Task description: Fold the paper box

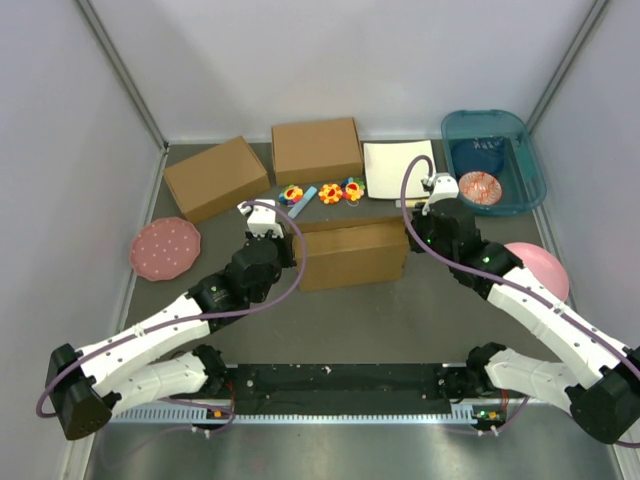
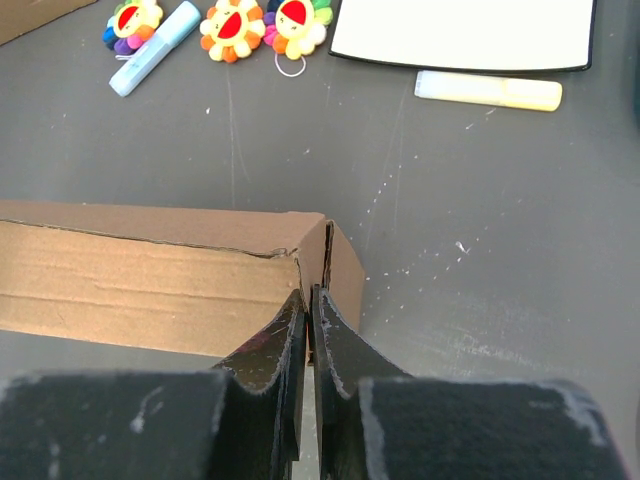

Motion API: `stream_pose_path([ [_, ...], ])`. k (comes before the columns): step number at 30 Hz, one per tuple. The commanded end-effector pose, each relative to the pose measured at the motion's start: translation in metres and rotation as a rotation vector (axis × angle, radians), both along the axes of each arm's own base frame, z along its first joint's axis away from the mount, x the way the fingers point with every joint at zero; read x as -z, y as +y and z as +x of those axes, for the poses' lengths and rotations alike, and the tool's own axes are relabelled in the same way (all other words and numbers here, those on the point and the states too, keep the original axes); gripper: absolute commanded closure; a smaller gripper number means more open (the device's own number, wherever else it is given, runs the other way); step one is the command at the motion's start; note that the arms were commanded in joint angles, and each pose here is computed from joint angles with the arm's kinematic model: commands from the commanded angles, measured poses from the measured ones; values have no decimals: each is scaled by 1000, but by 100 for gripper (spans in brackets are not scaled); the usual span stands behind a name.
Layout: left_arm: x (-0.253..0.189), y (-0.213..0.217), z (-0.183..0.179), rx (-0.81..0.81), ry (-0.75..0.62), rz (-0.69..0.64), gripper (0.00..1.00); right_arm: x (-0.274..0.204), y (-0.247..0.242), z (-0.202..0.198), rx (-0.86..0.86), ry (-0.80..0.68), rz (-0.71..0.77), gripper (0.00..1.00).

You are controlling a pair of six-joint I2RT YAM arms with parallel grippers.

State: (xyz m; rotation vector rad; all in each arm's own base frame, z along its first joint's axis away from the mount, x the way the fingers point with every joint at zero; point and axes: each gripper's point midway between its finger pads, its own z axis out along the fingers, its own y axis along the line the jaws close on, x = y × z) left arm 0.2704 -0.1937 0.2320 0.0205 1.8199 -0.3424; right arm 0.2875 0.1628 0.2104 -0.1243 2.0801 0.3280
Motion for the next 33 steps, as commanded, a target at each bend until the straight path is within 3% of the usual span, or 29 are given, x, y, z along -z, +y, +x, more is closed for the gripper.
stream_pose_path([
  [1,-2,-6,0,21,-8,-35,92,-6,1,0,1,-29,11,95],
  [9,4,-14,-2,55,15,-41,100,-5,1,-1,-2,-25,17,96],
  [20,27,-33,-11,124,94,-101,100,1,2,-4,-9,-10,27,98],
  [33,73,-24,-17,84,169,-40,100,11,0,-8,-8,7,20,100],
])
